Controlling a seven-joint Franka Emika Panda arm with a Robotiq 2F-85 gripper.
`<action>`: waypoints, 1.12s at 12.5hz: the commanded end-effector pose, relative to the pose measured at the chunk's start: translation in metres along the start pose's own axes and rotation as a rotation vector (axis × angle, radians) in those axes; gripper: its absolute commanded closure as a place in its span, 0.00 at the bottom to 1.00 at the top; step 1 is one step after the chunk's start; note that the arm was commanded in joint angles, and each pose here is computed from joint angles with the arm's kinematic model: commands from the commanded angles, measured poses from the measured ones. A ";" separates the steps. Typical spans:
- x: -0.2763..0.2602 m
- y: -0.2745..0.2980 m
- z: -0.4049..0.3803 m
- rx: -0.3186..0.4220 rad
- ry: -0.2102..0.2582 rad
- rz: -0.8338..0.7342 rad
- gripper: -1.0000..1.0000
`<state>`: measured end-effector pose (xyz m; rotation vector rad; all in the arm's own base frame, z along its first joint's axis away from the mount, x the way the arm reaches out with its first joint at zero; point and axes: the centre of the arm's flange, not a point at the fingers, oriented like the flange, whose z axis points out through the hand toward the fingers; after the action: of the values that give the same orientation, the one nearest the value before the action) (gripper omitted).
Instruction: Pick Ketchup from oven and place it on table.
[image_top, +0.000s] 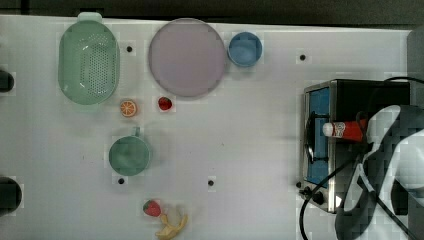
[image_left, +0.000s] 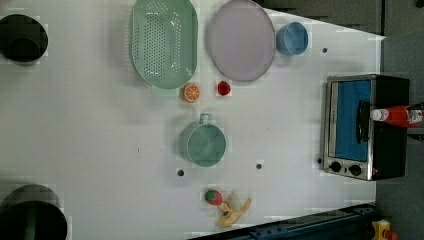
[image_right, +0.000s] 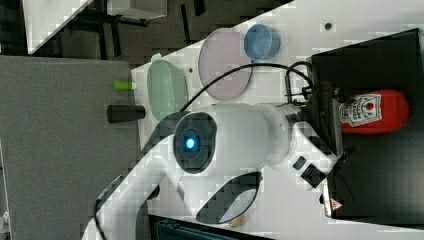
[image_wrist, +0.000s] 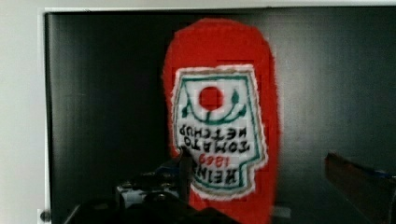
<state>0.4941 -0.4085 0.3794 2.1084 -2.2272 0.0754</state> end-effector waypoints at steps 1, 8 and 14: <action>0.004 -0.006 0.005 0.049 -0.017 0.057 0.00; 0.008 -0.006 0.017 0.047 -0.001 0.065 0.36; 0.009 -0.011 -0.027 0.090 0.003 0.052 0.36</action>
<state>0.5039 -0.4079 0.3661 2.1046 -2.2953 0.0780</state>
